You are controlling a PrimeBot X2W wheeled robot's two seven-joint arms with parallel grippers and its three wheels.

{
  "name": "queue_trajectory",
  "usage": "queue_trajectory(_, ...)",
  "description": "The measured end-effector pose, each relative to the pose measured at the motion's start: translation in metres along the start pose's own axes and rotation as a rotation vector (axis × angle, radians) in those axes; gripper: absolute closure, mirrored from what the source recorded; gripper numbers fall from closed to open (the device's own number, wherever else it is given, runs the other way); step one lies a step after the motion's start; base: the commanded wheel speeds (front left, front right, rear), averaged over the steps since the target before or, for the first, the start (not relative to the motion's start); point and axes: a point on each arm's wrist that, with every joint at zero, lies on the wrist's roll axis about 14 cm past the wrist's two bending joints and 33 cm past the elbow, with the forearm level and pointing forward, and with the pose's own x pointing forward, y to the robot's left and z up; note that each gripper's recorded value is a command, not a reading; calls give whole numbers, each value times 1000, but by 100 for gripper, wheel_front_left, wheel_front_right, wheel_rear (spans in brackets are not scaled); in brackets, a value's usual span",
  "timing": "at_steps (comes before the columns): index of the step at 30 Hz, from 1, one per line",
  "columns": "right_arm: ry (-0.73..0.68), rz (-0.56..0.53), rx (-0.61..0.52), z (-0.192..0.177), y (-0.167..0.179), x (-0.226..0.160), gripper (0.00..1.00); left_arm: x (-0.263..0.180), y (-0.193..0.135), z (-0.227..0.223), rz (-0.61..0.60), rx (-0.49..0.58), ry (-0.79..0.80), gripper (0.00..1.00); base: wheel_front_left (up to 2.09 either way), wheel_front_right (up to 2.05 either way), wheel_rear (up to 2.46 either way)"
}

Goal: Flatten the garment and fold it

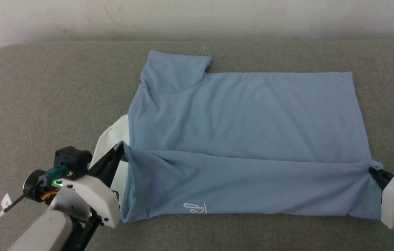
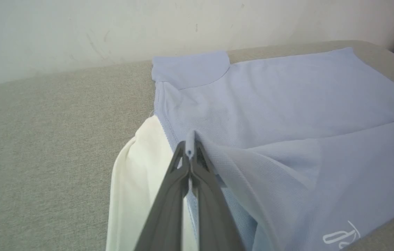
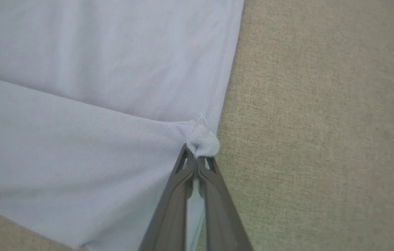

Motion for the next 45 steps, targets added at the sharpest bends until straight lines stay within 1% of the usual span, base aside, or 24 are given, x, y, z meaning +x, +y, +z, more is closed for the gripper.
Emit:
queue_trajectory(7,17,7,1,-7,4,23,100,21,19,-37,71,35,113,100,0,0,0)
queue_trajectory(10,10,10,-1,-7,5,27,100,24,27,-47,104,46,143,100,0,0,0)
queue_trajectory(13,1,9,-9,-7,5,29,100,25,29,-53,122,35,161,100,0,0,0)
queue_trajectory(14,0,8,-10,-8,5,28,100,25,29,-54,130,26,163,91,0,0,0)
queue_trajectory(15,-6,6,-10,-7,5,28,54,25,30,-55,137,23,158,61,0,0,0)
queue_trajectory(16,-10,4,-5,-8,5,27,0,24,30,-54,145,20,153,0,0,0,0)
queue_trajectory(19,-38,2,2,-2,6,23,0,24,26,-50,150,-10,132,0,0,0,0)
queue_trajectory(24,-110,-27,-9,18,4,11,0,19,24,-23,190,-87,20,0,0,0,0)
queue_trajectory(28,-147,-55,37,22,9,-3,0,4,9,-17,195,-183,-26,0,0,0,0)
queue_trajectory(30,-146,-72,63,18,13,-11,0,-6,2,-18,203,-206,-33,0,0,0,0)
queue_trajectory(34,-121,-111,120,2,20,-28,0,-24,-6,-18,222,-220,-36,0,0,0,0)
queue_trajectory(38,-95,-140,164,-11,28,-43,0,-40,-3,-15,257,-190,-47,0,0,0,0)
queue_trajectory(41,-74,-153,187,-19,30,-51,0,-49,-6,-16,260,-192,-41,0,0,0,0)
queue_trajectory(45,-43,-175,201,-29,27,-56,0,-54,-16,-30,239,-209,24,0,0,0,0)
